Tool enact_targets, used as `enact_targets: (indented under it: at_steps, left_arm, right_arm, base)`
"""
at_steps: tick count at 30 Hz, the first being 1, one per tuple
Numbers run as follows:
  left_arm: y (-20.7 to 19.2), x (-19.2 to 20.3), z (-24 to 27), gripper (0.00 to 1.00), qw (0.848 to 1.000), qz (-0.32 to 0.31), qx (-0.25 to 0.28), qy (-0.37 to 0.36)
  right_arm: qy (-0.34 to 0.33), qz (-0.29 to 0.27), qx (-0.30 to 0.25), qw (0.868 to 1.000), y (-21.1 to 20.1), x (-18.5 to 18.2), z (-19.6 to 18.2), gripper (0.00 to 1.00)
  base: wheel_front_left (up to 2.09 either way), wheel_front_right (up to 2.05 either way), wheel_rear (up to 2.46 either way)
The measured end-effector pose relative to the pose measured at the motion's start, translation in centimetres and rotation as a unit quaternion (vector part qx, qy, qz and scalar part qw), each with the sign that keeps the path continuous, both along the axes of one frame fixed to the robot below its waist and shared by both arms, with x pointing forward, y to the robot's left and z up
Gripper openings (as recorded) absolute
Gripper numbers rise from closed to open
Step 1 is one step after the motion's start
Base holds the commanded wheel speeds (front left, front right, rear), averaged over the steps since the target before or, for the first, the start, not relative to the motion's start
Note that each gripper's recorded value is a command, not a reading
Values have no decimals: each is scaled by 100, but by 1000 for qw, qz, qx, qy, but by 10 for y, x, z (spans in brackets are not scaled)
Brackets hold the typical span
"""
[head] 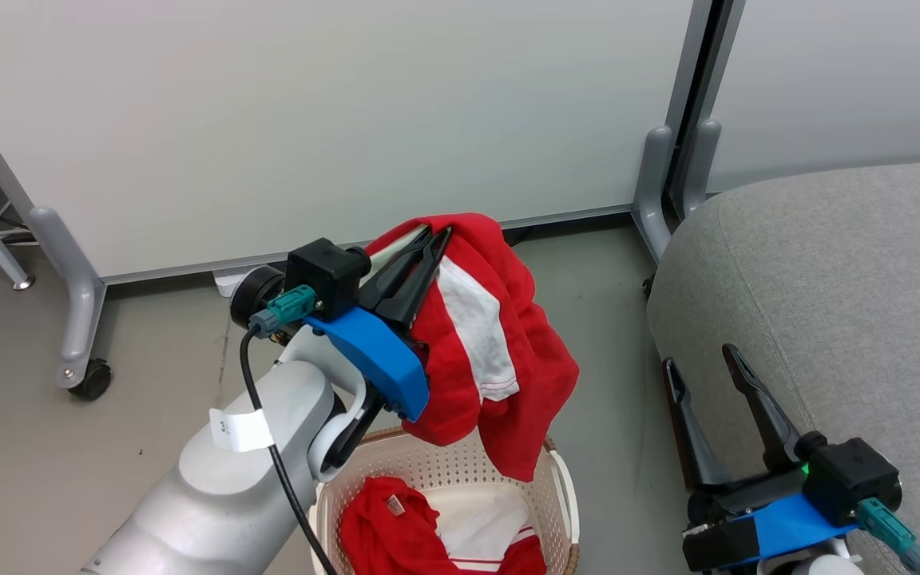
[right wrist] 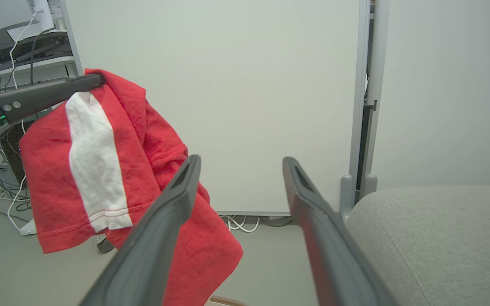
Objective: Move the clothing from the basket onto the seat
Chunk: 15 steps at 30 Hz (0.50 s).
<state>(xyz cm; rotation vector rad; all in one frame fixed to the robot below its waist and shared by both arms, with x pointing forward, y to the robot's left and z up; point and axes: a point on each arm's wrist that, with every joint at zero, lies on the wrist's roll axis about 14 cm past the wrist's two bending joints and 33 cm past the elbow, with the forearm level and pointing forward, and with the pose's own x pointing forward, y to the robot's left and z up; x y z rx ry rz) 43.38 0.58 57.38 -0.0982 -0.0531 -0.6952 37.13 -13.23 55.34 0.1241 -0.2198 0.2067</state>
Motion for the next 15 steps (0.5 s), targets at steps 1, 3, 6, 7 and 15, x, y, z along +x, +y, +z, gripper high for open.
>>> enact_targets:
  at_steps: [1, 3, 6, 7, 15]
  left_arm:
    - [0, -1, 0, 0, 1000, 0, 0, 0]
    - [1, -2, -1, 0, 1000, 0, 1, 2]
    - [0, -3, -1, 0, 1000, -1, 3, 3]
    - [0, -3, 0, 0, 1000, -1, 2, 2]
    - [-1, -4, 3, 0, 1000, -3, 0, -2]
  right_arm:
    - [-1, 0, 0, 1000, 0, 0, 1, 100]
    - [-4, 0, 0, 1000, 0, 0, 2, 100]
    - [-6, 2, 0, 1000, 2, 0, 4, 100]
    - [-7, 4, 0, 1000, 3, 0, 4, 100]
    - [-44, 59, -18, 997, 40, 11, 28, 100]
  base:
    - [0, 0, 0]
    - [0, 0, 0]
    - [0, 0, 0]
    - [0, 0, 0]
    - [0, 0, 0]
